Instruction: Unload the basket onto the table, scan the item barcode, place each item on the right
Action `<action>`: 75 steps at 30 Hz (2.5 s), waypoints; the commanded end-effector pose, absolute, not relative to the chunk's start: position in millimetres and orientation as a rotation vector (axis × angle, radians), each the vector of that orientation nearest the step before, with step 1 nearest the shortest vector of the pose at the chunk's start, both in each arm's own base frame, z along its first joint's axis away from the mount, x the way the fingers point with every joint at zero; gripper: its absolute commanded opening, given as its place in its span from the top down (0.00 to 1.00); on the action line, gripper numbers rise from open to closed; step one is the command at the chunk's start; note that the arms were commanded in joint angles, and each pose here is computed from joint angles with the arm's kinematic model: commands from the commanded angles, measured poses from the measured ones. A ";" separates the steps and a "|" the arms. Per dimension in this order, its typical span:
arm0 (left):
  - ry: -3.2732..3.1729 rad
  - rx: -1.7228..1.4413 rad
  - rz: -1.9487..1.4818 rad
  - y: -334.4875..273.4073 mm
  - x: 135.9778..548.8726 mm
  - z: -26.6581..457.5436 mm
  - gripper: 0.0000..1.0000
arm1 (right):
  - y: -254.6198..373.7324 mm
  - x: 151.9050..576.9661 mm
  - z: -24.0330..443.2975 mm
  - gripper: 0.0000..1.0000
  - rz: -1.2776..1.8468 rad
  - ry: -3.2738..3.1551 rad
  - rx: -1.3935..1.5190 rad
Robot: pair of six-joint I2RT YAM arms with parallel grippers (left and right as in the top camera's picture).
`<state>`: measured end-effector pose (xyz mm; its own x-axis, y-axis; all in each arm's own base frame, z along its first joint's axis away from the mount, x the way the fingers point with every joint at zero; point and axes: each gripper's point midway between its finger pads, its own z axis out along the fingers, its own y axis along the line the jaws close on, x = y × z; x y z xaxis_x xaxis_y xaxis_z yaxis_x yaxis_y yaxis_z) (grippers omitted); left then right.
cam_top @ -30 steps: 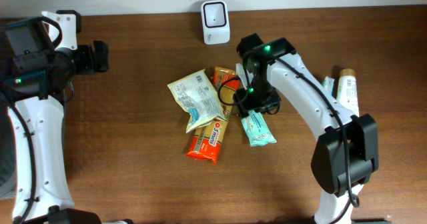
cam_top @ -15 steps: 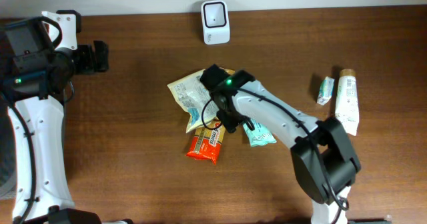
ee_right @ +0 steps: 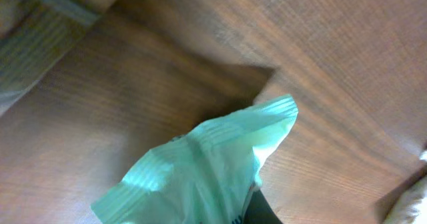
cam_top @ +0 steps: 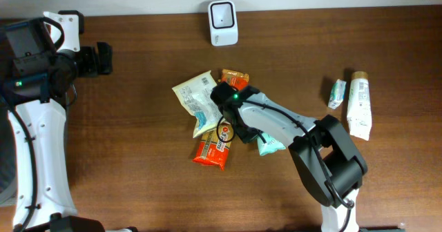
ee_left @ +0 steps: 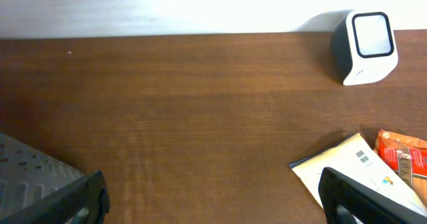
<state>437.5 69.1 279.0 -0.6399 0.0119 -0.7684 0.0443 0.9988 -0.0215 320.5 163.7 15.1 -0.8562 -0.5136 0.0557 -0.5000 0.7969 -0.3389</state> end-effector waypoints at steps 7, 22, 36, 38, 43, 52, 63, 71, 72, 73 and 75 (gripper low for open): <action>2.248 0.032 -0.058 68.4 435.5 286.0 0.01 | 229.5 340.6 112.3 0.96 0.975 2.935 -0.771; 2.248 0.032 -0.058 68.4 435.6 286.1 0.01 | 131.1 377.6 -7.1 0.49 0.958 3.072 -0.450; 2.248 0.033 -0.058 68.3 435.6 286.1 0.01 | 112.5 421.1 66.5 0.49 0.646 3.085 -0.454; 2.247 0.033 -0.058 68.3 435.6 286.2 0.01 | 124.1 419.2 83.6 0.53 0.643 3.077 -0.499; 2.248 0.032 -0.058 68.4 435.6 286.1 0.01 | 144.6 405.7 82.4 0.46 0.344 3.167 -0.508; 2.248 0.032 -0.058 68.4 435.5 286.0 0.01 | 103.5 457.3 63.7 0.26 0.680 2.849 -0.785; 2.248 0.032 -0.058 68.5 435.6 286.1 0.01 | 97.0 429.9 25.0 0.38 0.934 3.012 -0.598; 2.248 0.032 -0.058 68.4 435.6 286.0 0.01 | 74.1 442.4 60.1 0.44 1.040 2.980 -0.327; 2.248 0.033 -0.058 68.3 435.6 286.1 0.01 | 70.7 444.7 75.2 0.43 1.031 2.973 -0.298; 2.248 0.032 -0.058 68.4 435.5 286.0 0.01 | 68.8 443.0 88.6 0.41 1.031 2.983 -0.261; 2.248 0.032 -0.058 68.5 435.6 286.1 0.01 | 69.2 427.3 107.4 0.41 1.054 3.058 -0.147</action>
